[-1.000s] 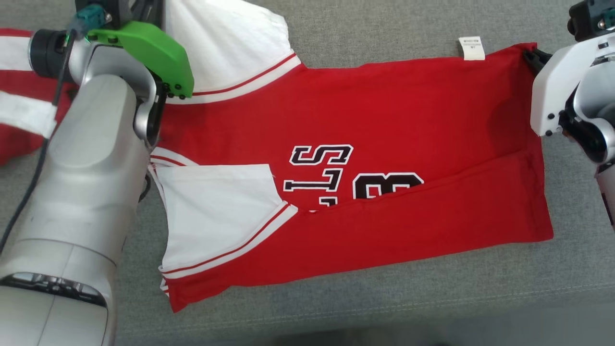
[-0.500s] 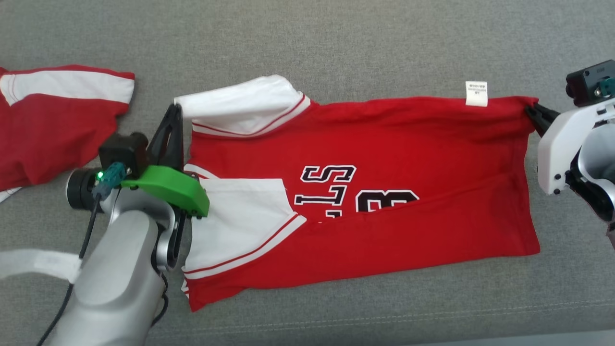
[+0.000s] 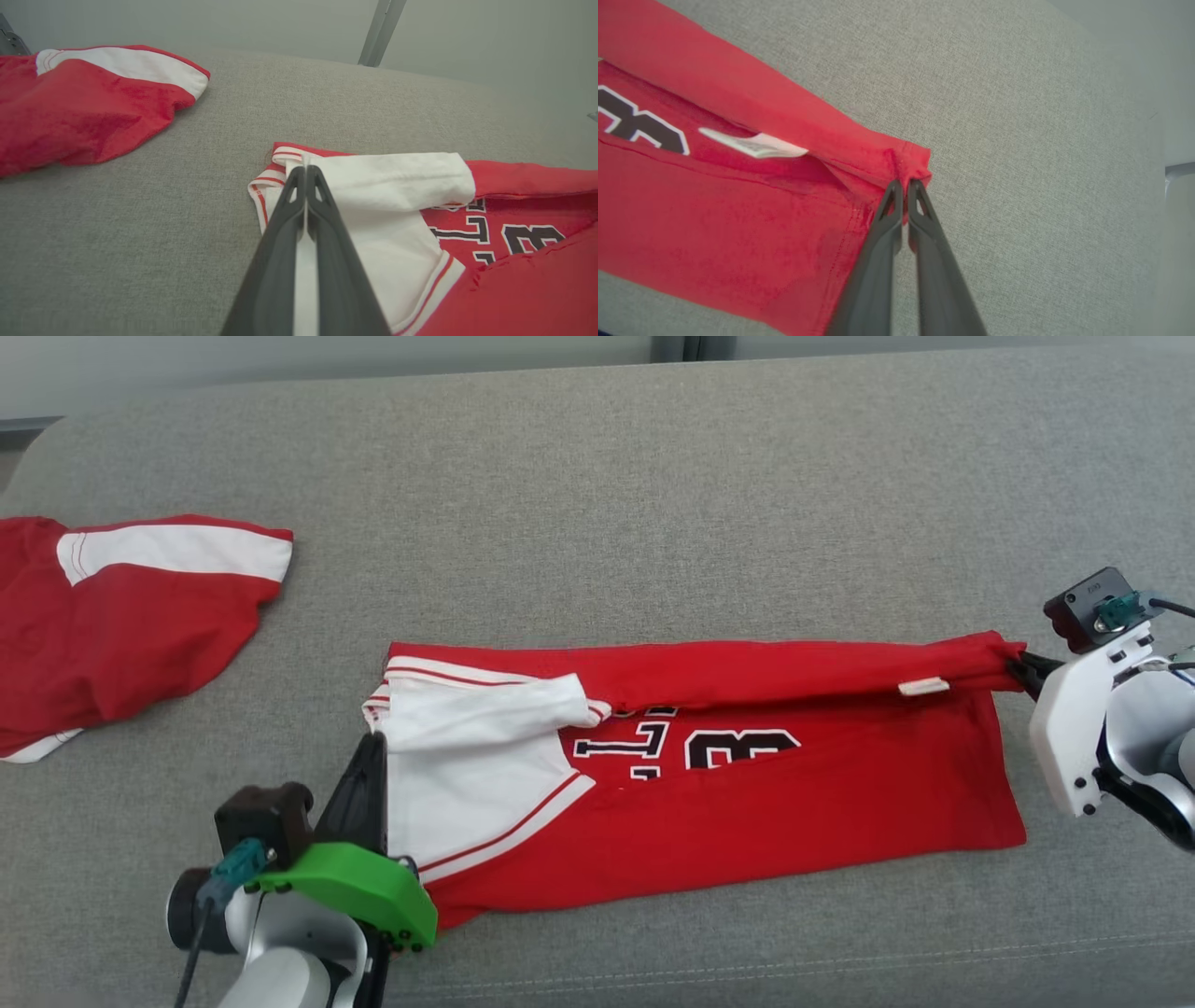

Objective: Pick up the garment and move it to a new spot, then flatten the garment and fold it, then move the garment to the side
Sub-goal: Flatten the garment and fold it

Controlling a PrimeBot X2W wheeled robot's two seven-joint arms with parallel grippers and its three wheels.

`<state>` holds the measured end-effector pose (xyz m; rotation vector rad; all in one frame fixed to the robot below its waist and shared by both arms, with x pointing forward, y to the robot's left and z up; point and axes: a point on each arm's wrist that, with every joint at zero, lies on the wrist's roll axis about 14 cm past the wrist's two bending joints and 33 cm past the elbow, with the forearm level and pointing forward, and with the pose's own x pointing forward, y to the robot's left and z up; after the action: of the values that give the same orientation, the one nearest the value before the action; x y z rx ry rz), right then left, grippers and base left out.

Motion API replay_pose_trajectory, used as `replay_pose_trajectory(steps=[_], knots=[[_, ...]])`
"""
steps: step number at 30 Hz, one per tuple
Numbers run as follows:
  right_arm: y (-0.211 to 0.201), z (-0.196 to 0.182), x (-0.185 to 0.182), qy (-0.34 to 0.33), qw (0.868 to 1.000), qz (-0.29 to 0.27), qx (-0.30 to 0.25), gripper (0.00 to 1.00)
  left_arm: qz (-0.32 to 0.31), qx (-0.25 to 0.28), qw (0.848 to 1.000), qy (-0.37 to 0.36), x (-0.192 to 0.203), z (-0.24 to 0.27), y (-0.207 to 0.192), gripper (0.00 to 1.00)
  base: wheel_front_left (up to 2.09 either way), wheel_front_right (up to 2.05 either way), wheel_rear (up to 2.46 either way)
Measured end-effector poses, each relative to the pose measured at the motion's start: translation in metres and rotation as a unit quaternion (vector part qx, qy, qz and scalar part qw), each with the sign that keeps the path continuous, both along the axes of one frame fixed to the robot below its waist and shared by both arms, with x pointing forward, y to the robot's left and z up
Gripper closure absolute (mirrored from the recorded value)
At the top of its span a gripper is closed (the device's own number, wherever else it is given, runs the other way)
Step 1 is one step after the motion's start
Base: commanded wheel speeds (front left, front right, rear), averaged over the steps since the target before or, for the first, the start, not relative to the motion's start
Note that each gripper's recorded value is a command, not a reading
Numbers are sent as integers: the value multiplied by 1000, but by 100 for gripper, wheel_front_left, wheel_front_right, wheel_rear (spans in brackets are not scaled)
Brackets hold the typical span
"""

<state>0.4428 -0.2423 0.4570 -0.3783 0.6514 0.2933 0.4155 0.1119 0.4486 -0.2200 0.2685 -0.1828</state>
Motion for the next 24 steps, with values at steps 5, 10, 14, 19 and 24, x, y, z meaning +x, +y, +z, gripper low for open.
replay_pose_trajectory(steps=[5, 10, 14, 19, 24], knots=[[-3, -7, -5, 13, 1000, 11, -21, 100, 1, -9, 1000, 23, -20, -6, -2, 100, 0, 0, 0], [-5, -16, -8, 25, 999, 21, -39, 100, 8, -8, 999, 40, -33, -12, 0, 100, 0, 0, 0], [-8, -20, -8, 30, 997, 30, -60, 100, 6, 2, 998, 56, -45, -21, 1, 100, 0, 0, 0], [-11, -24, -7, 38, 997, 23, -58, 0, 8, 5, 997, 79, -57, -34, 2, 100, 0, 0, 0], [-13, -18, -2, 24, 998, 14, -51, 0, 5, 11, 995, 102, -68, -46, 0, 81, 0, 0, 0]])
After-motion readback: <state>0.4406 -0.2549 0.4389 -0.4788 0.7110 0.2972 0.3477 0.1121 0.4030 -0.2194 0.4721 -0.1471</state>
